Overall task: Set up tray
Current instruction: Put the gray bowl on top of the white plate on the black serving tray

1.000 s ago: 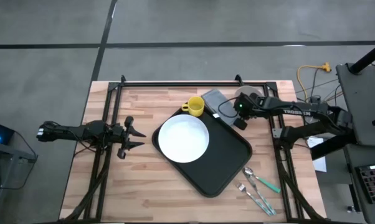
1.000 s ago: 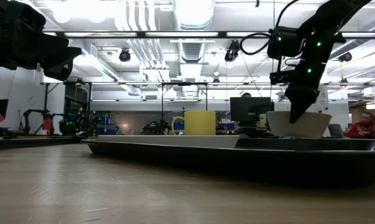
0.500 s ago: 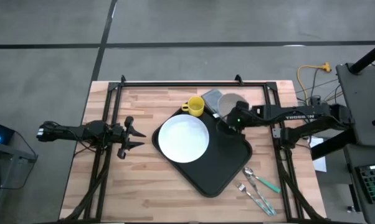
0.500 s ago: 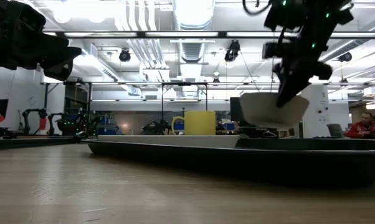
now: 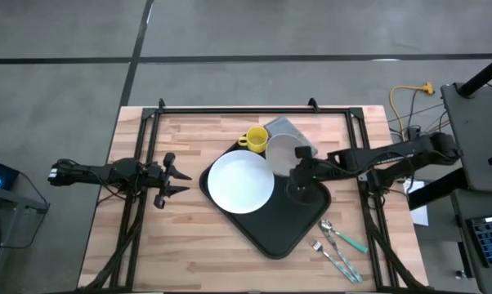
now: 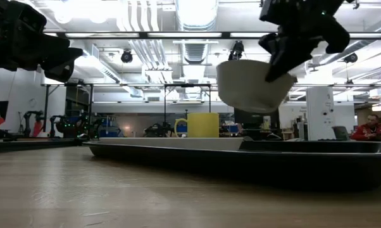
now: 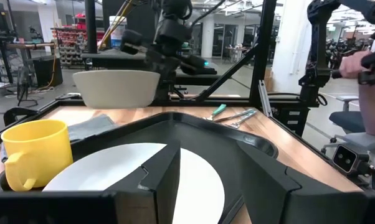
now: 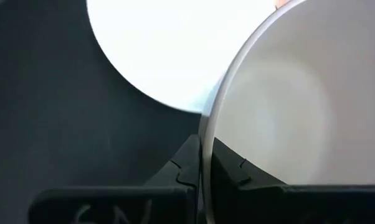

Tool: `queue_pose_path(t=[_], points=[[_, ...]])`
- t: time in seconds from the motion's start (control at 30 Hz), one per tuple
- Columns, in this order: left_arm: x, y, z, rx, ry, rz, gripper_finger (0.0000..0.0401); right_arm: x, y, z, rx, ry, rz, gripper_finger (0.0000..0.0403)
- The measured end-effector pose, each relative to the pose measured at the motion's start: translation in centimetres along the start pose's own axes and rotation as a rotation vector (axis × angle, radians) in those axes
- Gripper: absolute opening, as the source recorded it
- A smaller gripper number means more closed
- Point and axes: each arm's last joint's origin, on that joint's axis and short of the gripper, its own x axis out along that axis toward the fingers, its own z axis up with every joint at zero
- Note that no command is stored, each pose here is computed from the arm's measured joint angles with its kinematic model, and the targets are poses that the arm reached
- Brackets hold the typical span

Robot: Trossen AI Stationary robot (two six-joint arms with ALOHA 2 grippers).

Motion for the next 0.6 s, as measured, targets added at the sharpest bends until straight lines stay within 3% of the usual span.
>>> queue_pose_path(t=[0.3, 0.6], points=[[0.0, 0.0, 0.0, 0.0, 0.003, 0.0, 0.0136, 4.3, 0.9, 3.1, -0.175, 0.09, 0.026, 0.0008], [0.0, 0.0, 0.0, 0.0, 0.004, 0.0, 0.0136, 7.8, 3.0, 7.6, -0.322, 0.088, 0.067, 0.0008]])
